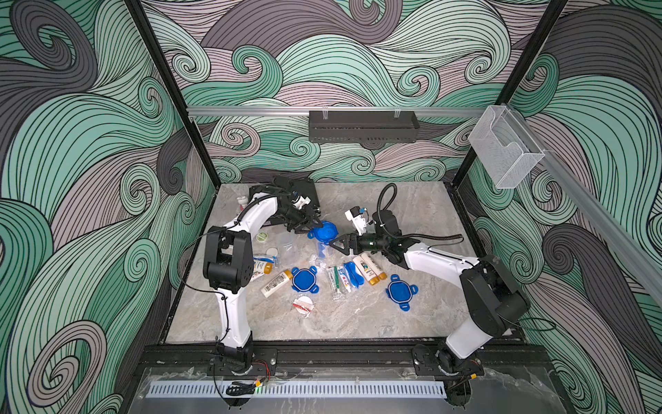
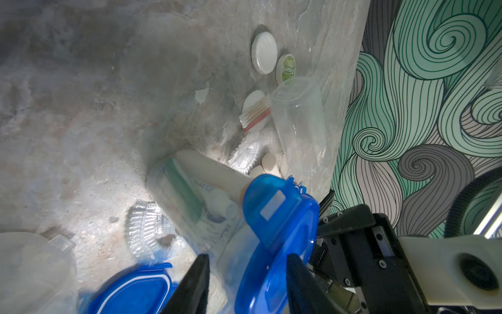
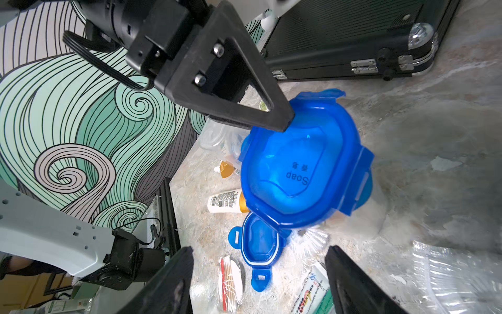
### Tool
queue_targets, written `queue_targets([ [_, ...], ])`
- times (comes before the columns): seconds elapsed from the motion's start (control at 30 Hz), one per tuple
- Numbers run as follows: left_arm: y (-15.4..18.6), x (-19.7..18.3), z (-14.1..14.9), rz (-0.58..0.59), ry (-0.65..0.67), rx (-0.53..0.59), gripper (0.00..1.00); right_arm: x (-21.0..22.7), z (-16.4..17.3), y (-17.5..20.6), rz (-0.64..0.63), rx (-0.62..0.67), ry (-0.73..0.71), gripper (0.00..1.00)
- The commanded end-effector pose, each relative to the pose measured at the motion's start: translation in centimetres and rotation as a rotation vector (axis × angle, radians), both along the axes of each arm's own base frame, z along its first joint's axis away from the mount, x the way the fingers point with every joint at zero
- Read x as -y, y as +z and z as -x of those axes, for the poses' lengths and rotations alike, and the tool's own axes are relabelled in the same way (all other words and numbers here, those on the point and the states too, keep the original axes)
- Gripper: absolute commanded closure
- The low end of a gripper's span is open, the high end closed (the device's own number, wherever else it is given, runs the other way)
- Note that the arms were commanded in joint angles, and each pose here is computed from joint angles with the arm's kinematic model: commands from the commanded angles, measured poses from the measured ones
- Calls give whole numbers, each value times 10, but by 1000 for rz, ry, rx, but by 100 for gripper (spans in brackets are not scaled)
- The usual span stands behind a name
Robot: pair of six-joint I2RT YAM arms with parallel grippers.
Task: Take out toiletry kits
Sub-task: Adjust the container at the center of the board, then unfasten the latch on the container.
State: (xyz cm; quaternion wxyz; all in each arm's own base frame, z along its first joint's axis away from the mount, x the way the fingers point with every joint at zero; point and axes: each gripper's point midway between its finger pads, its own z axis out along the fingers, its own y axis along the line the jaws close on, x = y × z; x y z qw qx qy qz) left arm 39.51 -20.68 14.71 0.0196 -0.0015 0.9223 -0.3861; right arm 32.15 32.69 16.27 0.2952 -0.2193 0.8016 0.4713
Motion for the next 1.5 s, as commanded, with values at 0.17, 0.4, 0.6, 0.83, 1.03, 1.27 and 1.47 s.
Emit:
queue_targets([
  [0.17,85,-18,3,58,22,167,51,-1,16,0,-68,6,3,22],
  [0.4,110,39,7,316,-42,184,65,-33,26,5,-133,34,25,22],
  [0.6,73,53,-7,357,-44,67,72,-41,11,1,-175,20,-32,20],
  [0.83,34,55,-11,343,-24,10,73,-43,2,-6,-217,0,-73,18],
  [1.03,4,52,-5,324,-7,-38,74,-49,-8,2,-264,0,-88,17],
  [1.27,-26,47,6,309,34,-79,78,-53,-13,16,-341,-18,-99,17],
  [1.47,-45,41,15,284,73,-102,82,-54,-13,20,-335,-14,-114,18],
])
